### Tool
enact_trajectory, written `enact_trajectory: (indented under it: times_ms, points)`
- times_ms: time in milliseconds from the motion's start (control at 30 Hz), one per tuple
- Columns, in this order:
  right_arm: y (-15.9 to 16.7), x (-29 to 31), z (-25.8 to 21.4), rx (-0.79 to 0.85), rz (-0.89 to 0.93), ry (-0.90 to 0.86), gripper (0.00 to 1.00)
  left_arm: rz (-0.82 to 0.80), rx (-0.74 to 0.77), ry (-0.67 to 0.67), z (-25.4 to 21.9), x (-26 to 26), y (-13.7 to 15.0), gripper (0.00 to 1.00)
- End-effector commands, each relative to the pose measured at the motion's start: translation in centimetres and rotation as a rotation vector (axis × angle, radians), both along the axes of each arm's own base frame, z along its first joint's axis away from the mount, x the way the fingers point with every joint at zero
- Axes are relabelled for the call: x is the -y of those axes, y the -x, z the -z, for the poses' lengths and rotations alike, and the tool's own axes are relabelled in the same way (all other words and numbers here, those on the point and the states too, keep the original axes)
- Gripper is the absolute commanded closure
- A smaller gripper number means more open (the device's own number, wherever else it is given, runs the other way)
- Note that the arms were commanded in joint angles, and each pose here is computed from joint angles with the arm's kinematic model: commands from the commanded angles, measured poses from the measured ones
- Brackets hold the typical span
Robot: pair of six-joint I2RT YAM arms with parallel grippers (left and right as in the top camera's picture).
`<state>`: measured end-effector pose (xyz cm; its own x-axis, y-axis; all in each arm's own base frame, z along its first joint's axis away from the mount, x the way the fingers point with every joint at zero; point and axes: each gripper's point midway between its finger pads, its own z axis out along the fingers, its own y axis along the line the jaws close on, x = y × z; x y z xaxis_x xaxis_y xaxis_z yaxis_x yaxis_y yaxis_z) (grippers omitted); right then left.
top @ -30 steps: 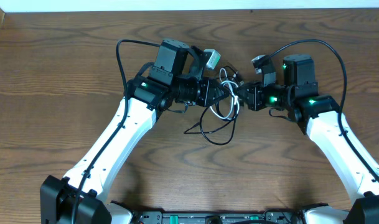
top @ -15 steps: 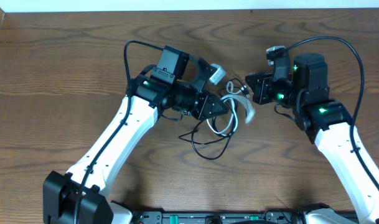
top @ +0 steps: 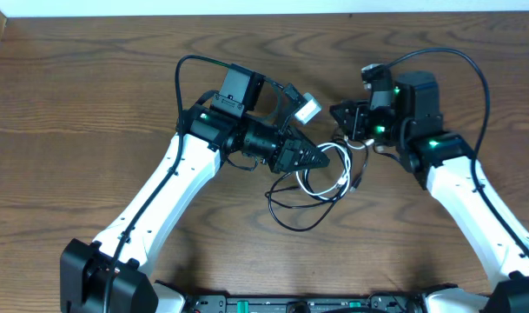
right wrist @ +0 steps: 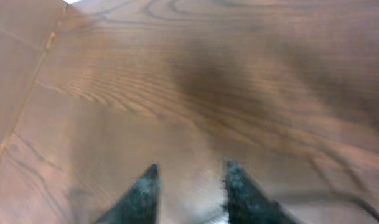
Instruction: Untangle cables
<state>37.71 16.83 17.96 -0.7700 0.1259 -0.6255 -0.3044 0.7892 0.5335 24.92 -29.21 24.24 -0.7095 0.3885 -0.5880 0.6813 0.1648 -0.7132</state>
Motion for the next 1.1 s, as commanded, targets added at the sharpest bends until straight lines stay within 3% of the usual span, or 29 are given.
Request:
enact_trajectory:
  times_ms: [0,200,333,533,900,1067]
  points:
    - [1.1,1.1,-1.0,-0.032,0.012,-0.024,0.62,-0.056,0.016,-0.042,0.5,-0.1,-1.3,0.93]
    - [5.2,1.2,2.4,-0.273,-0.016,-0.009,0.56,-0.184,0.035,-0.084,0.7,0.0,-4.0,0.93]
    - [6.9,0.6,3.2,-0.339,-0.046,0.007,0.56,-0.281,0.026,-0.139,1.3,-0.4,-5.5,0.92]
    - [7.4,-0.6,3.1,-0.336,-0.087,0.002,0.57,-0.293,0.023,-0.14,1.3,-0.4,-5.7,0.93]
    - [8.2,4.4,6.4,-0.532,0.249,0.145,0.56,-0.307,0.025,-0.152,1.5,-0.5,-5.9,0.92]
    - [8.4,2.8,5.6,-0.499,0.134,0.099,0.6,-0.352,0.013,-0.18,1.9,-0.9,-6.5,0.93]
